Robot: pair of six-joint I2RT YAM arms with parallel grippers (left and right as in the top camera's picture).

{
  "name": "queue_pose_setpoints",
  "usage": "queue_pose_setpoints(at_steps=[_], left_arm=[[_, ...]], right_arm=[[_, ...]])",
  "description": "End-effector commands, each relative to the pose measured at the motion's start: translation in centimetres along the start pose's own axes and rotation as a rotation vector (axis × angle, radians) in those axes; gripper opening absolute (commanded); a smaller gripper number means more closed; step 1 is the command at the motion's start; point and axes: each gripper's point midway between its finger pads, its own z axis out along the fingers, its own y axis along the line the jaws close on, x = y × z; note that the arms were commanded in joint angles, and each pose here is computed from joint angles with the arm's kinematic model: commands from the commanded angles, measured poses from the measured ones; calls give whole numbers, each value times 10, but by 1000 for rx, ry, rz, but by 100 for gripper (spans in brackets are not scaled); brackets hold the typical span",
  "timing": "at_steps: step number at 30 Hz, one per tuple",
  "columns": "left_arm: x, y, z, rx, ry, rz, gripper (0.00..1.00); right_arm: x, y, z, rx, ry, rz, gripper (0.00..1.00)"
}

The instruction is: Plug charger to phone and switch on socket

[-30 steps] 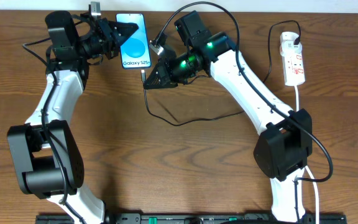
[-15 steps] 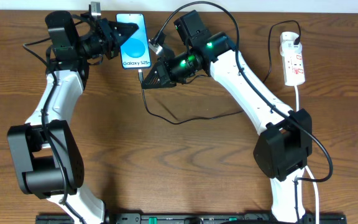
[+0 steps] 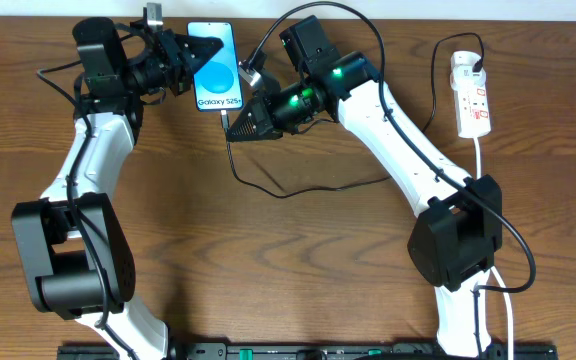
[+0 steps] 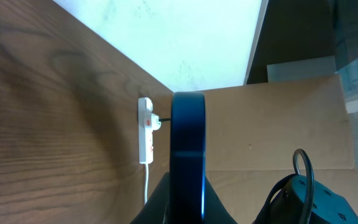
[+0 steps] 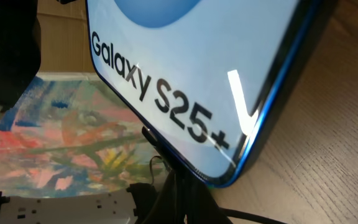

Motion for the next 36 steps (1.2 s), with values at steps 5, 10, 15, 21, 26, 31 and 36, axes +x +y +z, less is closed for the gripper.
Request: queue_pose_setpoints(at_steps=[5,10,15,21,26,31,36], left_arm=[[1,-16,-1,43,23,60,7],[3,-19,-1,53,32,72,7],[4,-20,-1,61,40,80,7],[4,-21,-1,62,43,81,7],[4,-21,-1,62,42,97,7],[4,-21,-1,63,41,104,7],[4,-21,-1,64,41,107,7]], right_arm=[[3,4,2,-29,16,16,1],[2,4,2,-30,13,20,1],[0,4,6,-45,13,36,1],[3,0,17,-77,47,50,1],[4,0,18,-83,52,52,1],[2,-2,15,-85,46,55,1],[0,2,13,-109,43,41,1]])
